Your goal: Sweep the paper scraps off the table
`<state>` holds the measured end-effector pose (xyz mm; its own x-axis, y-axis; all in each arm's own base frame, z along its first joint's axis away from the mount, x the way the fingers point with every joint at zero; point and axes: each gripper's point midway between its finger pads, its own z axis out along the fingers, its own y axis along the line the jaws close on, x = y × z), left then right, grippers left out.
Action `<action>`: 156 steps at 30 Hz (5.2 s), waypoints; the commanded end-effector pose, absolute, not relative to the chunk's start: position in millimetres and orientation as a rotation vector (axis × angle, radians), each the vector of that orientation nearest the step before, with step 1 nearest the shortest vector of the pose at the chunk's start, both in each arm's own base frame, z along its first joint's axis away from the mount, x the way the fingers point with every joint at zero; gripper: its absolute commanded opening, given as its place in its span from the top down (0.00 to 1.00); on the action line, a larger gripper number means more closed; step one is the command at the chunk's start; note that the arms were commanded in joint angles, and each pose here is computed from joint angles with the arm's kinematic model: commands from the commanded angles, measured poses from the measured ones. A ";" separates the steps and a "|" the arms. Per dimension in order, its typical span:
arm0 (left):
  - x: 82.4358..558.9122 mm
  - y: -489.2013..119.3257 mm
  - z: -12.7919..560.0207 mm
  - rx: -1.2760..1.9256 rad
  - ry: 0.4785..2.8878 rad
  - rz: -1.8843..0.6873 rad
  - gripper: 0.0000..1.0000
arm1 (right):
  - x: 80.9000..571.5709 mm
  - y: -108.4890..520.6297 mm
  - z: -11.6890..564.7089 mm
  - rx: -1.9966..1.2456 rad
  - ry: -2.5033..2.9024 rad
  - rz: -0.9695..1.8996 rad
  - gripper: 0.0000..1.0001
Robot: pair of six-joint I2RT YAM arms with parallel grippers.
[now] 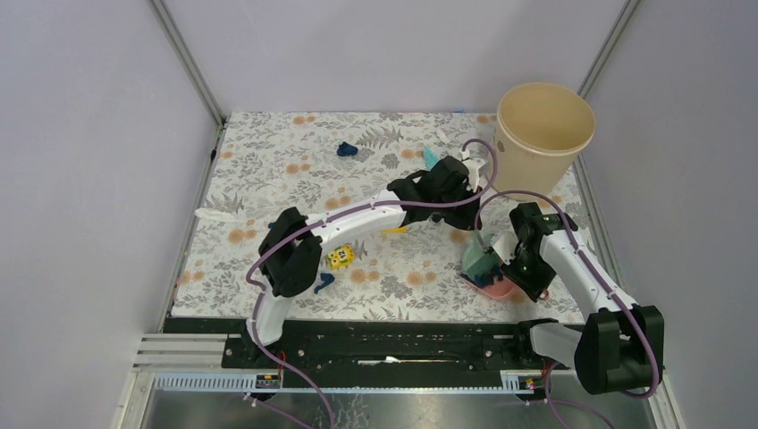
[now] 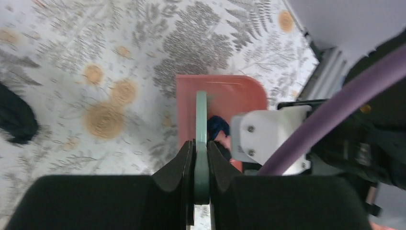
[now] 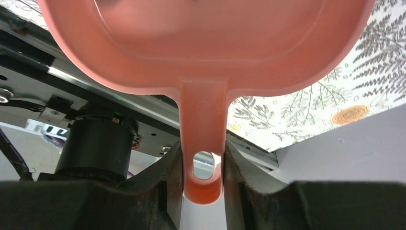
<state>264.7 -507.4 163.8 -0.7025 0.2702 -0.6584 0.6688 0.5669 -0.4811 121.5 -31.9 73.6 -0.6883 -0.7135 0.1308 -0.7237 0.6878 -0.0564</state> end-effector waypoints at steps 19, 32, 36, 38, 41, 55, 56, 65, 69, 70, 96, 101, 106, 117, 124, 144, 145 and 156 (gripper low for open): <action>305.1 -444.5 277.0 0.371 2.003 -0.951 1.00 | 142.4 13.8 69.4 1.329 -3.030 -0.132 1.00; 259.3 -366.9 282.5 0.369 2.020 -0.851 1.00 | 147.6 2.5 78.8 1.318 -3.047 -0.014 1.00; 205.6 -361.3 294.1 0.521 1.949 -1.077 1.00 | 156.5 11.7 77.2 1.241 -3.082 -0.078 1.00; 176.6 -364.0 284.7 0.647 1.952 -1.162 1.00 | 164.5 11.7 77.4 1.206 -3.105 -0.062 1.00; 138.5 -368.0 257.0 0.876 1.956 -1.233 1.00 | 177.8 8.4 80.2 1.146 -3.154 0.001 1.00; 69.7 -423.3 175.3 1.414 1.912 -1.284 1.00 | 204.1 6.0 99.2 1.013 -3.254 0.054 1.00; 71.3 -427.7 170.4 1.422 1.924 -1.267 1.00 | 202.9 5.7 97.7 1.017 -3.249 0.053 1.00; 124.8 -454.2 155.1 1.294 1.963 -0.988 1.00 | 202.9 2.7 95.2 0.981 -3.268 0.054 1.00; 153.5 -448.0 173.0 1.183 1.917 -0.867 1.00 | 201.2 3.7 89.9 0.977 -3.250 0.034 1.00; 163.1 -444.3 177.6 1.138 1.915 -0.837 1.00 | 201.2 3.4 87.9 0.975 -3.247 0.034 1.00; 238.9 -357.1 240.4 0.697 2.082 -0.815 1.00 | 153.5 -8.6 79.6 1.250 -2.986 0.001 1.00; 261.0 -357.2 218.3 0.600 2.114 -0.842 1.00 | 129.3 6.1 81.6 1.355 -2.917 -0.177 1.00; 260.5 -369.4 223.0 0.576 2.107 -0.920 1.00 | 130.5 19.3 79.2 1.346 -2.925 -0.286 1.00; 247.1 -387.9 237.4 0.567 2.100 -1.098 1.00 | 165.1 42.2 76.3 1.236 -3.023 -0.379 1.00; 231.8 -372.7 279.0 0.540 2.075 -1.121 1.00 | 184.8 39.9 67.5 1.106 -3.060 -0.319 1.00; 309.1 -348.8 234.8 0.525 2.148 -0.498 1.00 | 138.0 -21.0 62.9 1.290 -2.845 0.093 1.00; 309.9 -356.9 227.9 0.536 2.158 -0.512 1.00 | 137.3 -21.3 62.0 1.287 -2.843 0.093 1.00; 284.8 -447.9 172.3 0.623 2.221 -0.715 1.00 | 142.7 -16.4 47.1 1.254 -2.832 0.048 1.00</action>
<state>295.2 -409.5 162.9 -0.6229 0.2828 -0.7294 0.5814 0.7911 -0.1898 141.8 -16.3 50.4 -0.6779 -0.7343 0.0354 -0.7351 0.6777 -0.0187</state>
